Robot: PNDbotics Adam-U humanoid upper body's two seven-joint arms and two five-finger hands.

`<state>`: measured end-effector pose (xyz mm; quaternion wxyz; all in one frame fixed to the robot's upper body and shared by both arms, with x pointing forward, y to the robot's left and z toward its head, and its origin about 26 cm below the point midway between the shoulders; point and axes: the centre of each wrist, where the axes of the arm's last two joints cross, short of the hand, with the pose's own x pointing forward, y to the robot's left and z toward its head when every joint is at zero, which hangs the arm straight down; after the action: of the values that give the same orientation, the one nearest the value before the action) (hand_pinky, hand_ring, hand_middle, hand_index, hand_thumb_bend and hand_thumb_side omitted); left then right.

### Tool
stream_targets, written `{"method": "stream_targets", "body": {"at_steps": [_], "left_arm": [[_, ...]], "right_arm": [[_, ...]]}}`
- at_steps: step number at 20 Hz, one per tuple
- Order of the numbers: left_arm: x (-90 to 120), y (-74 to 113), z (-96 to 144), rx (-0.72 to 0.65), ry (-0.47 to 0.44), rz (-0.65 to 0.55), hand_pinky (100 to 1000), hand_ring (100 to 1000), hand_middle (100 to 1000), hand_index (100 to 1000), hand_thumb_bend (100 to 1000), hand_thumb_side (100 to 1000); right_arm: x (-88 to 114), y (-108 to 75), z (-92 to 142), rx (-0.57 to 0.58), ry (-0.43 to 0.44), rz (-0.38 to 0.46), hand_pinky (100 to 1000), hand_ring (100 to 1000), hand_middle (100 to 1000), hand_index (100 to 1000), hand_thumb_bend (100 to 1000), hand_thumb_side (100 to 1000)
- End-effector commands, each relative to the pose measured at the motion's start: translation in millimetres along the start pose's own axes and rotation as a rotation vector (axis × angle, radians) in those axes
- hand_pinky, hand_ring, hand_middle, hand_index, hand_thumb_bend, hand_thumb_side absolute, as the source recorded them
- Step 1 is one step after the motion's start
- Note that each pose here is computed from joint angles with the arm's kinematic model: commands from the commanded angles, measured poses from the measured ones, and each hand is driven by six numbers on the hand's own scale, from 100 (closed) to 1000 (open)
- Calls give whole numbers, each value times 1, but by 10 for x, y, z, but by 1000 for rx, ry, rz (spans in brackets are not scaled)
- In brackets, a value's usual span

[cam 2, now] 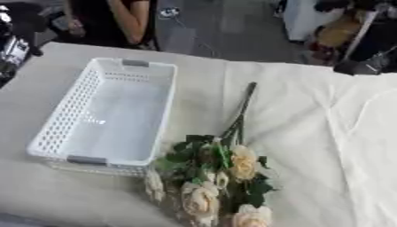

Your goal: Pick up objects on the table and place them in the box.

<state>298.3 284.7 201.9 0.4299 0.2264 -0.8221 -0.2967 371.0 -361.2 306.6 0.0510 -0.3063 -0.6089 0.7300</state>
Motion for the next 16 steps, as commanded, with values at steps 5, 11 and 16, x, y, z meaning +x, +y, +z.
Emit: {"method": "stream_targets", "body": {"at_steps": [5, 11, 16], "left_arm": [[75, 60, -36, -16, -38, -22, 560, 737, 859, 788, 100, 805], [86, 53, -47, -17, -46, -15, 560, 736, 858, 788, 100, 805], [99, 49, -63, -18, -55, -10, 561, 736, 857, 788, 100, 804]], "right_arm": [[70, 97, -353, 130, -151, 82, 945, 995, 956, 956, 451, 518], [264, 247, -783, 93, -248, 43, 940, 991, 947, 951, 444, 500], [397, 348, -1008, 81, -307, -10, 937, 989, 943, 951, 400, 500]]}}
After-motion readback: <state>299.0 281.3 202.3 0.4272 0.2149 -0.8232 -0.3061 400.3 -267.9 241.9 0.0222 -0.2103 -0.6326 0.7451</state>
